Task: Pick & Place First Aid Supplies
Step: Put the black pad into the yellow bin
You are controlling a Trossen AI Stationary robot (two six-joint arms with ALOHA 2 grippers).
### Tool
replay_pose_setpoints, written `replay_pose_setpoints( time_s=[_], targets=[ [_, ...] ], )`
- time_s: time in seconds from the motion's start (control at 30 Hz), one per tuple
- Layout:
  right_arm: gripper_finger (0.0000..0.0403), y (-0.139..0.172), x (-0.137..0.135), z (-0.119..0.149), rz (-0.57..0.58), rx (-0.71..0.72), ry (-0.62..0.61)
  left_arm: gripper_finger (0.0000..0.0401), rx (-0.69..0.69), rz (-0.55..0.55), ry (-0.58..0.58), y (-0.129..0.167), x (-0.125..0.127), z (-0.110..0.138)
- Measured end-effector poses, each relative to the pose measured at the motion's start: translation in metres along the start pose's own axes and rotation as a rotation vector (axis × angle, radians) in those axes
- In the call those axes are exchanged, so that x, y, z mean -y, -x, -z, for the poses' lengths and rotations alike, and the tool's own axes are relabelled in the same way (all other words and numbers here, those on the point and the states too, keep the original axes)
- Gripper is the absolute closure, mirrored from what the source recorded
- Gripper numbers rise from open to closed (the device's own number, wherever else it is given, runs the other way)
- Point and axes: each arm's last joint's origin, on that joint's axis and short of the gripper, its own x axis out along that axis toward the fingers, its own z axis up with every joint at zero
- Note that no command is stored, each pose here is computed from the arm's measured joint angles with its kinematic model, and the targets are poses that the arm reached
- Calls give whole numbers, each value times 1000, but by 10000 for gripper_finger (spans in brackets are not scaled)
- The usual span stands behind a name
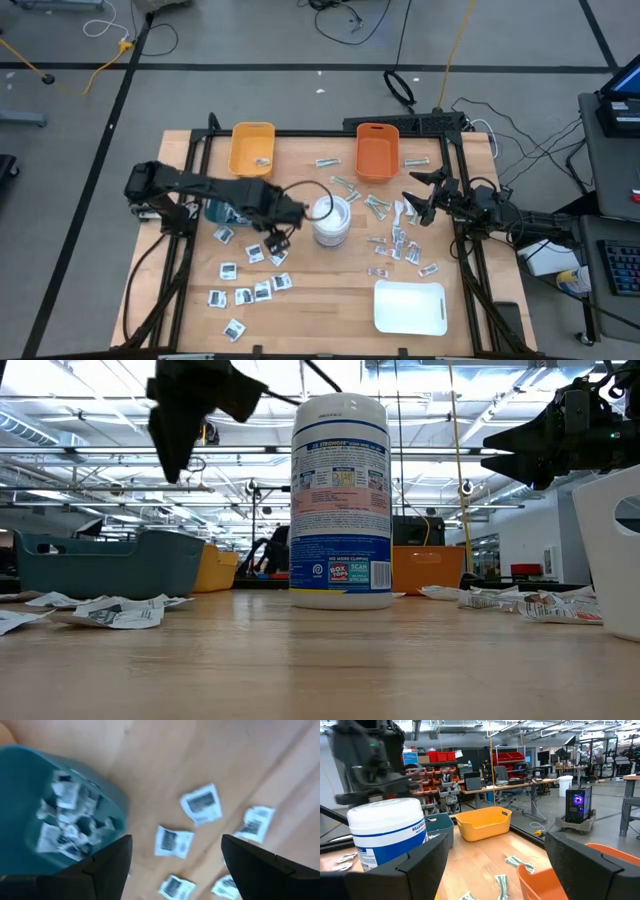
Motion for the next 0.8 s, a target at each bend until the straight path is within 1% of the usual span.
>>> replay_pose_setpoints(
  time_s=[0.17, 0.3, 0.43, 0.6, 0.8],
  targets=[
    [78, 0, 0, 0, 0, 0, 0, 102, 4, 4, 3, -5, 22, 12],
    [81, 0, 0, 0, 0, 0, 0, 107, -13, 13, -30, -30, 42, 13],
    [81, 0, 0, 0, 0, 0, 0, 104, -28, 12, -36, -55, 53, 16],
    [78, 0, 0, 0, 0, 0, 0, 107, -36, -2, -19, -79, 55, 20],
    [81, 0, 0, 0, 0, 0, 0, 119, -9, 26, -24, -104, 53, 24]
  ],
)
